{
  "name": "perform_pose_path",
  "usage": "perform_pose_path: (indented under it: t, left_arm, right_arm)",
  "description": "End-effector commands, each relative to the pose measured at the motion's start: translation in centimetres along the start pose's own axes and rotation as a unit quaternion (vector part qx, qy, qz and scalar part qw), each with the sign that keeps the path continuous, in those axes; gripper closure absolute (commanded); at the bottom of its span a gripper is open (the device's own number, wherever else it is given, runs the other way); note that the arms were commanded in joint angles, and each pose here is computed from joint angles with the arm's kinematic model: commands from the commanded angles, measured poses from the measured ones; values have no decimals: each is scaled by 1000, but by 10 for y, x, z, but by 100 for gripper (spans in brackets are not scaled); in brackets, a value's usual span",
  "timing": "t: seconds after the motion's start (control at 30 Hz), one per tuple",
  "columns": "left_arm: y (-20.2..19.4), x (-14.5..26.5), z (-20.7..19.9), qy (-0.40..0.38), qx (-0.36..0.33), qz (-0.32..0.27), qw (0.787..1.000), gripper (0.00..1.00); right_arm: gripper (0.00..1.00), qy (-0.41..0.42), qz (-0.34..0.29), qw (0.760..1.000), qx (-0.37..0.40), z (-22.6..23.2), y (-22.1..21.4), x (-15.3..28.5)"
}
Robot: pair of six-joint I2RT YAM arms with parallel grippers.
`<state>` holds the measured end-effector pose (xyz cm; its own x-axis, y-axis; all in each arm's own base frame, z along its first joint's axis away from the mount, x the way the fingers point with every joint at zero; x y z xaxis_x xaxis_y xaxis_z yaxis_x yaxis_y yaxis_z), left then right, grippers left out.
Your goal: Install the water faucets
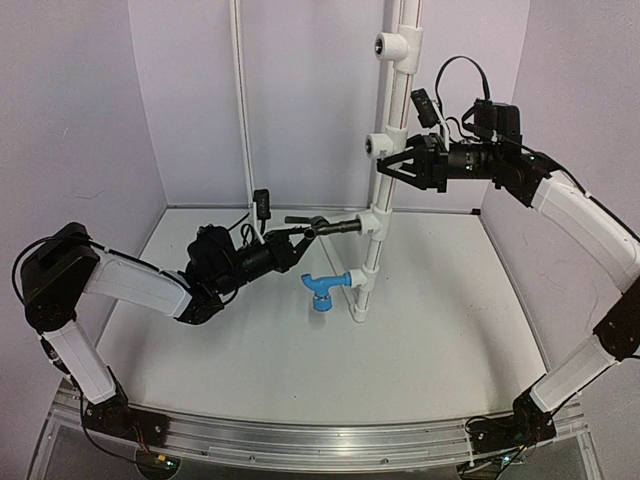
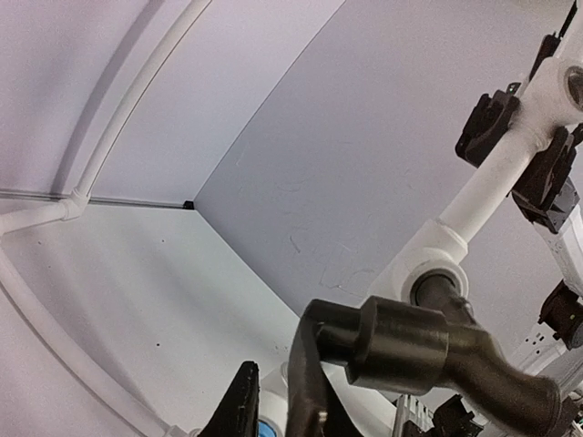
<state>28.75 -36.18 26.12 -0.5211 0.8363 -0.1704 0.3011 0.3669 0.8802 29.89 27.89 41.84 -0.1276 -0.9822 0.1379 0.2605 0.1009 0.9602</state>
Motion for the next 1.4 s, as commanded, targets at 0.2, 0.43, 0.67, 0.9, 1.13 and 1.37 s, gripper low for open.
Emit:
perform_pose_path:
  t: [0.2, 0.43, 0.67, 0.9, 1.13, 1.37]
  left_arm:
    - [50, -19, -35, -111, -15, -49, 993, 82]
    - [66, -20, -53, -151, -16, -54, 987, 82]
    - [74, -20, -72, -191, -35, -30, 981, 80]
    - [74, -13, -84, -213, -56, 8, 975, 79]
    - [92, -5, -84, -200, -76, 14, 977, 77]
    - [106, -7, -69, -188, -94, 15, 978, 76]
  right_arm:
    - [100, -53, 69, 989, -121, -26, -50, -2]
    - [100, -53, 69, 989, -122, -26, -50, -2]
    - [100, -52, 70, 989, -123, -27, -51, -3]
    - [100, -53, 70, 989, -123, -26, -50, -2]
    - [100, -54, 69, 988, -125, -27, -50, -2]
    - [100, -59, 68, 988, -122, -26, -48, -1]
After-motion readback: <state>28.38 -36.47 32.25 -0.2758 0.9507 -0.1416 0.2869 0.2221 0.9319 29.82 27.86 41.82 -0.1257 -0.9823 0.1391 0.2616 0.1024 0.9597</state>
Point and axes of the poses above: each gripper's point midway between its finger pads, its own x axis back along the fingers, its own z axis along the line the jaws close on, y = z × x, the point moved 3 cm from there along x, back along the fingers, and after that the axes turned 10 degrees about -x, right-handed, at the moved point
